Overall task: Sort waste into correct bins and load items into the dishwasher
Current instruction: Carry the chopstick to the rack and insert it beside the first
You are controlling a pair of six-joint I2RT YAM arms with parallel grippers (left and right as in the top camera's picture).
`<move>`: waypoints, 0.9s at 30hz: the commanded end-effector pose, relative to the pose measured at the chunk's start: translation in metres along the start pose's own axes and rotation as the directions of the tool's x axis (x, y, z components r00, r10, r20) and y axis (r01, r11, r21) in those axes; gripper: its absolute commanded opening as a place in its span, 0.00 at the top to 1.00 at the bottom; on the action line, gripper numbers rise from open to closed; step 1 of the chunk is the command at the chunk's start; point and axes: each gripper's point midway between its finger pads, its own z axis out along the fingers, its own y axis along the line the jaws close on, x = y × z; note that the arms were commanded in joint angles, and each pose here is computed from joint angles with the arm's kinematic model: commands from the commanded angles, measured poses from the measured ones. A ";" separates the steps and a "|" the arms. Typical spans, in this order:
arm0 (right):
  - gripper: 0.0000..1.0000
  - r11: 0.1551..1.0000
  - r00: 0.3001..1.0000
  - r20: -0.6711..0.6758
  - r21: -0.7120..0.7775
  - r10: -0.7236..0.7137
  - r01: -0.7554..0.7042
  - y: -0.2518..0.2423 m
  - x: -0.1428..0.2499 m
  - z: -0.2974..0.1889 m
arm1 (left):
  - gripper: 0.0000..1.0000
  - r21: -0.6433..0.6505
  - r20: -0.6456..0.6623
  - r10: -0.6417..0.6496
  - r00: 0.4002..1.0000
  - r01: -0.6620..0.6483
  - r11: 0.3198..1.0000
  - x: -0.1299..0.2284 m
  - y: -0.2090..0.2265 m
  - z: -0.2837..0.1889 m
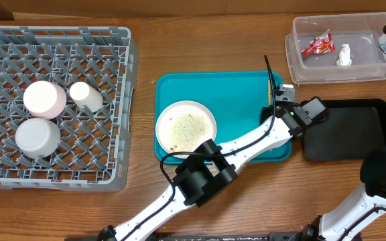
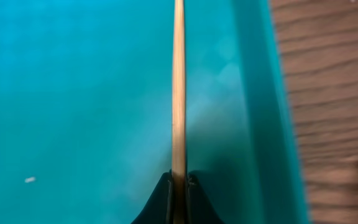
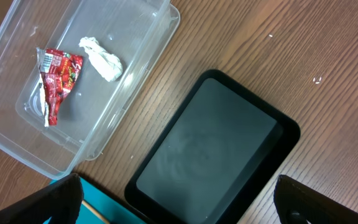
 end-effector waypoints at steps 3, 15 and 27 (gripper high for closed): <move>0.00 1.000 0.999 0.050 -0.023 0.012 -0.011 0.000 -0.006 -0.017 | 0.96 0.010 0.001 0.033 0.999 -0.033 0.999 -0.026 0.015 -0.039; 0.00 1.000 0.999 0.050 -0.023 0.012 -0.011 0.000 -0.006 -0.017 | 0.96 0.091 -0.097 0.115 0.989 -0.106 0.990 -0.104 0.124 -0.132; 0.00 1.000 0.999 0.050 -0.023 0.012 -0.011 0.000 -0.006 -0.017 | 0.96 0.156 -0.342 0.098 0.935 -0.047 0.987 -0.126 0.318 -0.133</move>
